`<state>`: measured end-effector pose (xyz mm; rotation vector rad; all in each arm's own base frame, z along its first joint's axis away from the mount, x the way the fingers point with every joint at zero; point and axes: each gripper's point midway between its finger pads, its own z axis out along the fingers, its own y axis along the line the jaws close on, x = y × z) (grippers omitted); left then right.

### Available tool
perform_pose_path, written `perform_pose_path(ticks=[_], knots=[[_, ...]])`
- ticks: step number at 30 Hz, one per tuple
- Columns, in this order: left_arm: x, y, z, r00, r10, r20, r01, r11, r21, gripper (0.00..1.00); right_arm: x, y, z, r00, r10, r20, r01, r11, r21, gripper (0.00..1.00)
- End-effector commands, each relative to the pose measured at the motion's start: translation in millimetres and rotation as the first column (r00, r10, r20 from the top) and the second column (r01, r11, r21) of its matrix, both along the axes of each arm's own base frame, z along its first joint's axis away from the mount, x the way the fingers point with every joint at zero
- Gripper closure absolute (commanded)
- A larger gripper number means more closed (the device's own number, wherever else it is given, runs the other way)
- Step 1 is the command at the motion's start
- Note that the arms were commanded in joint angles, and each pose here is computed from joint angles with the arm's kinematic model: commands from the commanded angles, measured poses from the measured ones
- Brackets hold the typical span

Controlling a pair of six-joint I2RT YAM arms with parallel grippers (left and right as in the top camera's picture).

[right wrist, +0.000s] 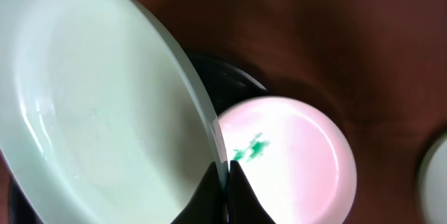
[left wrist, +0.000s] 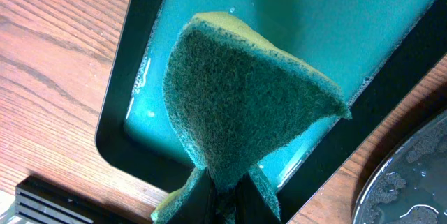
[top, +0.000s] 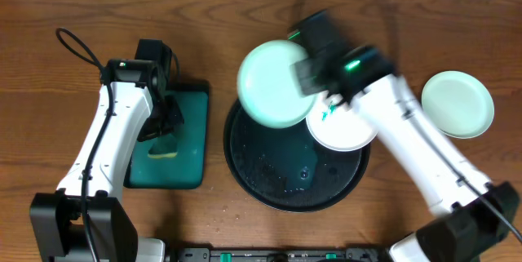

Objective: Clean dirty plates on tray and stack at the side
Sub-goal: 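Lower the plate onto the stack at right and release it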

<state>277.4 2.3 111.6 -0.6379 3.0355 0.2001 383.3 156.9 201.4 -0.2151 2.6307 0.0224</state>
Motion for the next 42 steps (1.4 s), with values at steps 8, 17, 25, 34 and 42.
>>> perform_pose_path(ticks=[8,17,25,34,42], knots=[[-1.1,3.2,1.5,1.000,-0.002,0.001,0.002,1.000,0.013,0.93,13.2,-190.3,-1.3,0.852,-0.476,-0.217,0.523,0.779,0.347,0.99],[2.7,2.9,1.5,1.000,-0.002,0.017,0.002,1.000,0.011,0.93,-52.0,-340.1,-36.5,0.541,-0.779,-0.317,0.836,0.457,0.303,0.98],[3.0,2.9,1.5,1.000,-0.002,0.018,0.002,1.000,0.011,0.93,-100.7,-395.6,-95.6,0.339,-0.864,-0.373,0.916,0.213,0.339,0.99],[2.9,2.8,1.5,1.000,-0.002,0.017,0.002,1.000,0.011,0.93,-95.1,-412.2,-97.8,0.342,-0.878,-0.336,0.882,0.177,0.437,0.99],[2.9,2.8,1.5,1.000,-0.002,0.017,0.002,1.000,0.011,0.93,-85.7,-403.3,-101.5,0.345,-0.881,-0.325,0.894,0.203,0.399,0.98]])
